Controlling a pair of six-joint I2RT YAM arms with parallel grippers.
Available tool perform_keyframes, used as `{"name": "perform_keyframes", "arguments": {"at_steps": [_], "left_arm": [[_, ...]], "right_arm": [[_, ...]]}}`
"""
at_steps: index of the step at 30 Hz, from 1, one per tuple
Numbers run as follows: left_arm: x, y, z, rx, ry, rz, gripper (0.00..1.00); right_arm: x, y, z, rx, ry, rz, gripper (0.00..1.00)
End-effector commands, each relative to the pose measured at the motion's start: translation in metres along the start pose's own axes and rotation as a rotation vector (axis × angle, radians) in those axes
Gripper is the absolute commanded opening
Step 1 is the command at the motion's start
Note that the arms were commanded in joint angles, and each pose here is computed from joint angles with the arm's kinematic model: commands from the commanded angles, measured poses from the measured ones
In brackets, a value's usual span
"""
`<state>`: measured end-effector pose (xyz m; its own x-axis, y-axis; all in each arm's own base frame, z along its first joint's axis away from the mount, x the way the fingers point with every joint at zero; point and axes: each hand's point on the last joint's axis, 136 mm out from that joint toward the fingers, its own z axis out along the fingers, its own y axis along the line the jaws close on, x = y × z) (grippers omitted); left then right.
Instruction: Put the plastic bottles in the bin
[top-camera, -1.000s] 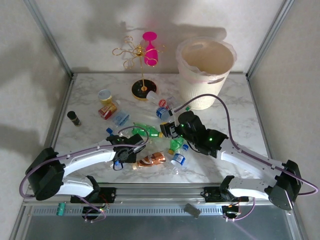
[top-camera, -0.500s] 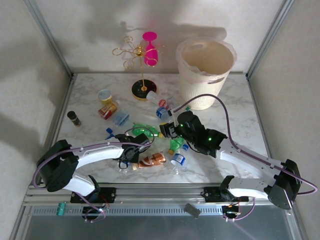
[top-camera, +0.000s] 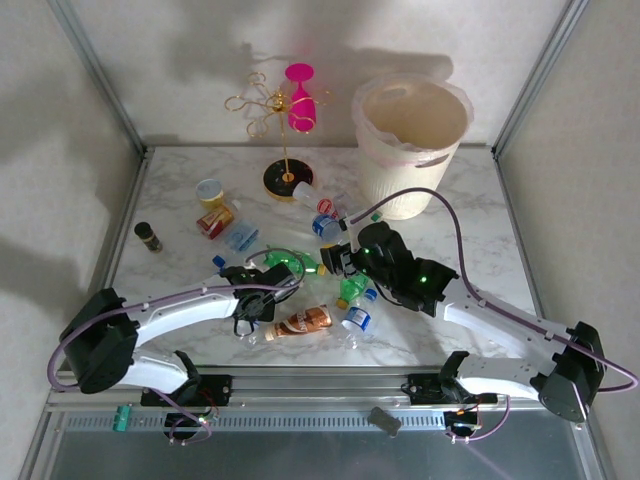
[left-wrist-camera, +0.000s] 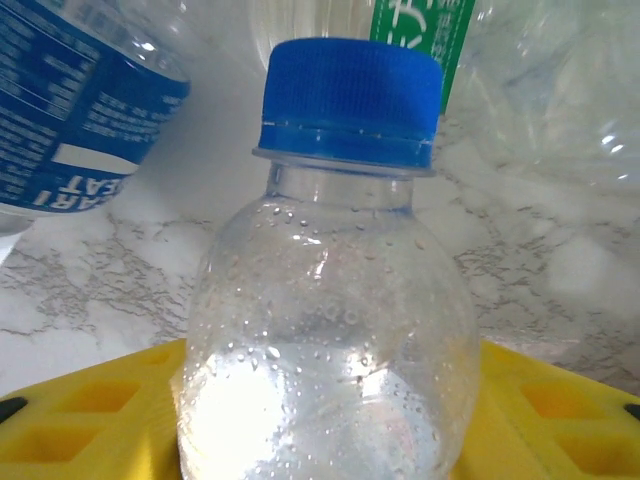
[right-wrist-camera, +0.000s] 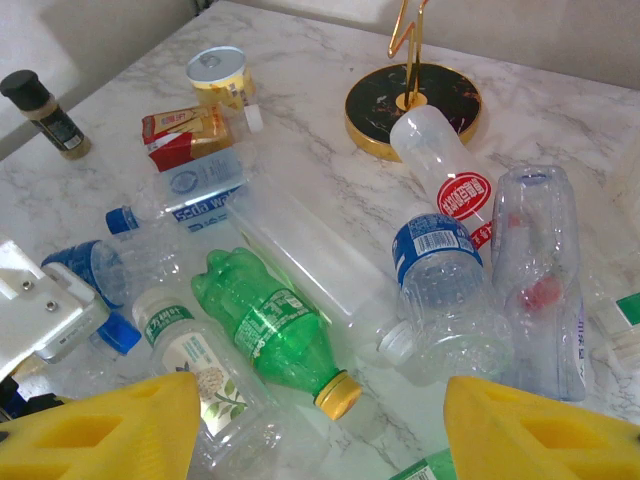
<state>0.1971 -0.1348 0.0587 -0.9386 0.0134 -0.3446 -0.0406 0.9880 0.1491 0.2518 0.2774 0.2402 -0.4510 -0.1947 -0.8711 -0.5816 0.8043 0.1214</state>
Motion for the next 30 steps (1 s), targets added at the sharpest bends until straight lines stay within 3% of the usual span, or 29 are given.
{"name": "perform_keyframes", "arguments": {"at_steps": [1, 4, 9, 12, 16, 25, 30], "left_arm": [[-0.008, 0.007, -0.014, -0.017, -0.039, -0.020, 0.43], [-0.012, 0.008, -0.023, 0.002, -0.055, -0.031, 0.37], [-0.036, 0.008, -0.056, 0.065, -0.148, -0.077, 0.37], [-0.049, 0.003, -0.081, 0.161, -0.209, -0.113, 0.37], [-0.072, -0.014, -0.132, 0.394, -0.329, -0.109, 0.36], [-0.107, -0.045, -0.294, 1.010, -0.718, 0.025, 0.41], [-0.113, -0.052, -0.350, 1.223, -0.842, 0.058, 0.41]], "right_arm": [[-0.021, 0.004, -0.011, -0.014, -0.055, 0.031, 0.65], [-0.026, 0.005, -0.014, -0.019, -0.070, 0.042, 0.65], [-0.033, -0.006, -0.018, 0.043, -0.097, 0.062, 0.65], [-0.041, -0.022, -0.022, 0.134, -0.145, 0.125, 0.68], [-0.056, -0.032, -0.034, 0.189, -0.189, 0.148, 0.69], [-0.087, 0.019, -0.063, -0.155, -0.236, 0.125, 0.71], [-0.100, 0.039, -0.097, -0.392, -0.279, 0.161, 0.78]]}}
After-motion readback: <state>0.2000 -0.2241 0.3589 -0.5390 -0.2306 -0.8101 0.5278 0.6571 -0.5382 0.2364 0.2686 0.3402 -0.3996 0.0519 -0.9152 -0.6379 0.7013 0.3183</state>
